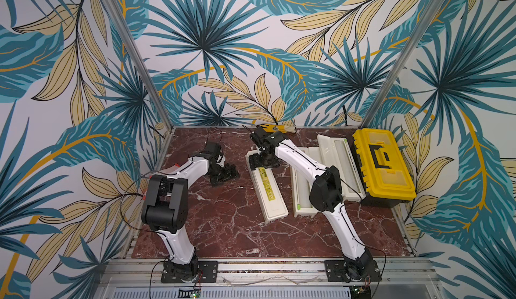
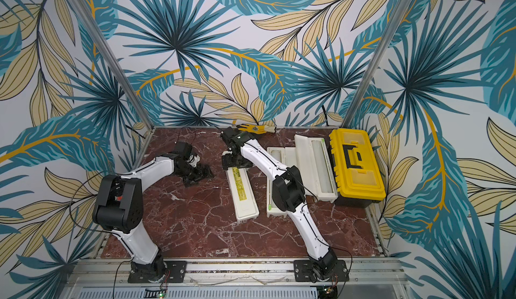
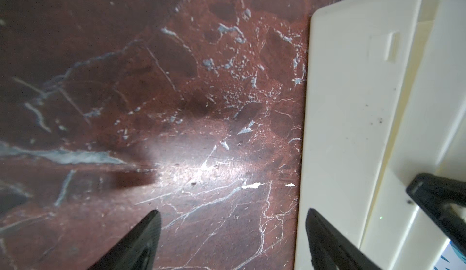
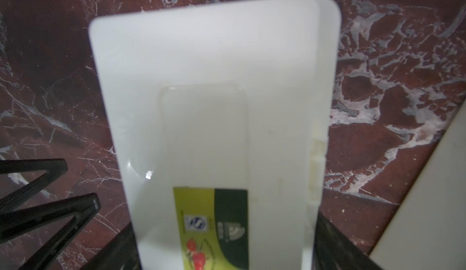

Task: Put plastic wrap rolls into dispensers
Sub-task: Close the lid on the plastic wrap cutting box.

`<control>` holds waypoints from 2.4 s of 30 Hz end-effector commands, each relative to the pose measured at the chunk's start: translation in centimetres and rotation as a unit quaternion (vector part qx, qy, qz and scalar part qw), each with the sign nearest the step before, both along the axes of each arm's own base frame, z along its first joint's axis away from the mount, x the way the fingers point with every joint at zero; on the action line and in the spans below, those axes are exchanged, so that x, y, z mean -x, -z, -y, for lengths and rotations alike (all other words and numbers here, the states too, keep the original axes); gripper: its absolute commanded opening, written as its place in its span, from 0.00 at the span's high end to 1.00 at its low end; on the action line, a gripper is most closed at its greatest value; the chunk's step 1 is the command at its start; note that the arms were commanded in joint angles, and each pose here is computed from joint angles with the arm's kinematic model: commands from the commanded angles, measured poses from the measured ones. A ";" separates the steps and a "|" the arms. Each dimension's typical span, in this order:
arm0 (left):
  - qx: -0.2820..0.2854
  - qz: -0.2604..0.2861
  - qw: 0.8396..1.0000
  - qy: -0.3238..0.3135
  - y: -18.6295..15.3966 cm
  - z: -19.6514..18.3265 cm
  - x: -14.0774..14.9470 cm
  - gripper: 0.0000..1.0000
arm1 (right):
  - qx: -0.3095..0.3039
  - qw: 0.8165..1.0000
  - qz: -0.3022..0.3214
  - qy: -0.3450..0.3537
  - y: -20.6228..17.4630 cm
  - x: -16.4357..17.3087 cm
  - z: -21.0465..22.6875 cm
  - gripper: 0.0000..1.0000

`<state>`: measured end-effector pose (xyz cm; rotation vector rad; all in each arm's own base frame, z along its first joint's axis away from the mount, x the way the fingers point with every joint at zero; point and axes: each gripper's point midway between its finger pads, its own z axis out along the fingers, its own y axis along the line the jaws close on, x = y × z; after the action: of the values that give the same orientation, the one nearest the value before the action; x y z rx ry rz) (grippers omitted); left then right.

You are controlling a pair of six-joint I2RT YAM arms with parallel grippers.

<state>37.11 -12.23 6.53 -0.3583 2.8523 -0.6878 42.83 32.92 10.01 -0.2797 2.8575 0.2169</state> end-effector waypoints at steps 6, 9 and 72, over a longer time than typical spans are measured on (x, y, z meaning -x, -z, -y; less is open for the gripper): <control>0.002 0.003 1.000 0.003 -0.1 0.1 0.7 0.09 | -0.028 0.999 0.025 0.016 -2.6 -0.6 -0.6 0.17; 0.002 0.003 1.000 0.002 0.1 0.0 0.8 0.10 | -0.037 0.999 0.029 0.011 -3.3 -0.6 -0.9 0.17; 0.145 0.071 0.987 -0.011 -3.6 4.2 -0.3 0.05 | -0.252 0.951 -0.110 -0.139 -4.5 10.7 4.7 0.09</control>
<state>37.11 -15.71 8.76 -0.3901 2.6789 -1.0159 33.21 26.70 13.88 -0.4934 2.8919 0.8915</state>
